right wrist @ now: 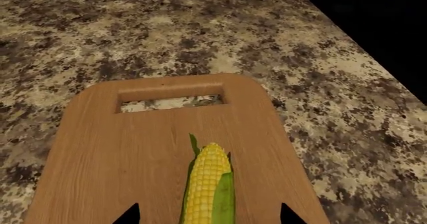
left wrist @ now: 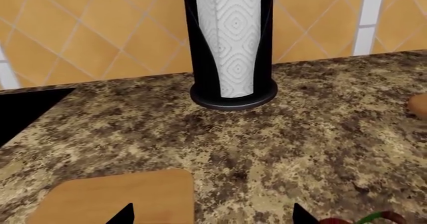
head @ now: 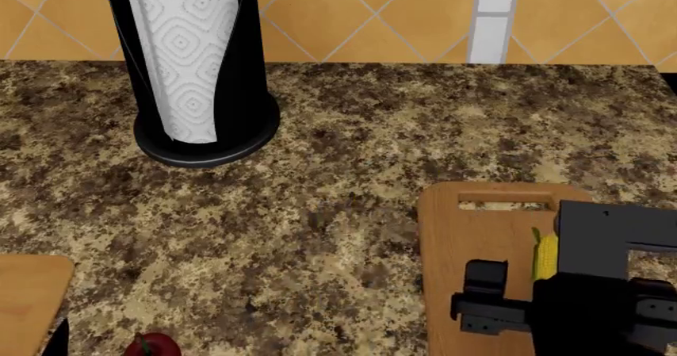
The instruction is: Place the corn and the cherry on separate cutting boards.
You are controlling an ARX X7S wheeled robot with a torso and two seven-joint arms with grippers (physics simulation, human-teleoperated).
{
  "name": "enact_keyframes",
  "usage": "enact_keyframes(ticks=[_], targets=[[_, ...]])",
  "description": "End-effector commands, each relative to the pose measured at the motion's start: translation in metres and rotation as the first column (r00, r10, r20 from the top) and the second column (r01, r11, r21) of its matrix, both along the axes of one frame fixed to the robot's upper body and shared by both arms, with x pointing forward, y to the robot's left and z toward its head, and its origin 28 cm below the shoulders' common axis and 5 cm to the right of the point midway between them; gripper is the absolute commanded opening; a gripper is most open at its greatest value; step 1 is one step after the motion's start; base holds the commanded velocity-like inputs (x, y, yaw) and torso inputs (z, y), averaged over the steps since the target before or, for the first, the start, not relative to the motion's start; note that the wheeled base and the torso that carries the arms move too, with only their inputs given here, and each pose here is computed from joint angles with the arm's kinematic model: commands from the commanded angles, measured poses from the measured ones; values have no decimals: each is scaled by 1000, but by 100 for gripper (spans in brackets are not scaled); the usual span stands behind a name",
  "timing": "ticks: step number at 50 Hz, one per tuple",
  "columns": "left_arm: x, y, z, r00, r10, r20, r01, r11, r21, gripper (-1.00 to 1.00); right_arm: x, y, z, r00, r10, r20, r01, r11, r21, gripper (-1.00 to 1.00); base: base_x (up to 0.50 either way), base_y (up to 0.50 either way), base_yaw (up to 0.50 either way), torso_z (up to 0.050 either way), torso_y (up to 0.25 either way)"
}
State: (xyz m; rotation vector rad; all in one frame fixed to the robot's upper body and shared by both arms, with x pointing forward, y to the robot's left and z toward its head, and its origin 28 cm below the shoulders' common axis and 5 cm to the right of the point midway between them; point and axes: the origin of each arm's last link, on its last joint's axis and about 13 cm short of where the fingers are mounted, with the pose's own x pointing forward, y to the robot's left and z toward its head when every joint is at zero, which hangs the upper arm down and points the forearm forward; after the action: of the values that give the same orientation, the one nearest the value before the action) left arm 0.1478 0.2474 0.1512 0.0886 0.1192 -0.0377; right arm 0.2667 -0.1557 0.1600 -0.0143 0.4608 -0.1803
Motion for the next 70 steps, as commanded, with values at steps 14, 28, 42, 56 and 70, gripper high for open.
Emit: enact_keyframes(ticks=[14, 28, 42, 56, 70], targets=[[-8, -8, 4, 992, -125, 0, 125, 990, 70, 100, -32, 13, 74, 957, 42, 286, -26, 998, -57, 100, 0, 0, 0, 0, 0], [-11, -33, 28, 940, -337, -56, 326, 934, -144, 100, -35, 18, 75, 953, 101, 286, -103, 995, -8, 100, 0, 0, 0, 0, 0], [2, -44, 5, 924, -356, -139, 330, 927, -178, 100, -36, 12, 63, 962, 86, 257, -87, 996, -7, 100, 0, 0, 0, 0, 0], [23, -41, -11, 940, -293, -177, 265, 950, -165, 100, -38, 9, 61, 965, 82, 249, -82, 997, -8, 100, 0, 0, 0, 0, 0], [31, -39, -38, 925, -281, -256, 242, 955, -174, 100, -42, 11, 66, 960, 94, 263, -96, 995, -4, 100, 0, 0, 0, 0, 0]])
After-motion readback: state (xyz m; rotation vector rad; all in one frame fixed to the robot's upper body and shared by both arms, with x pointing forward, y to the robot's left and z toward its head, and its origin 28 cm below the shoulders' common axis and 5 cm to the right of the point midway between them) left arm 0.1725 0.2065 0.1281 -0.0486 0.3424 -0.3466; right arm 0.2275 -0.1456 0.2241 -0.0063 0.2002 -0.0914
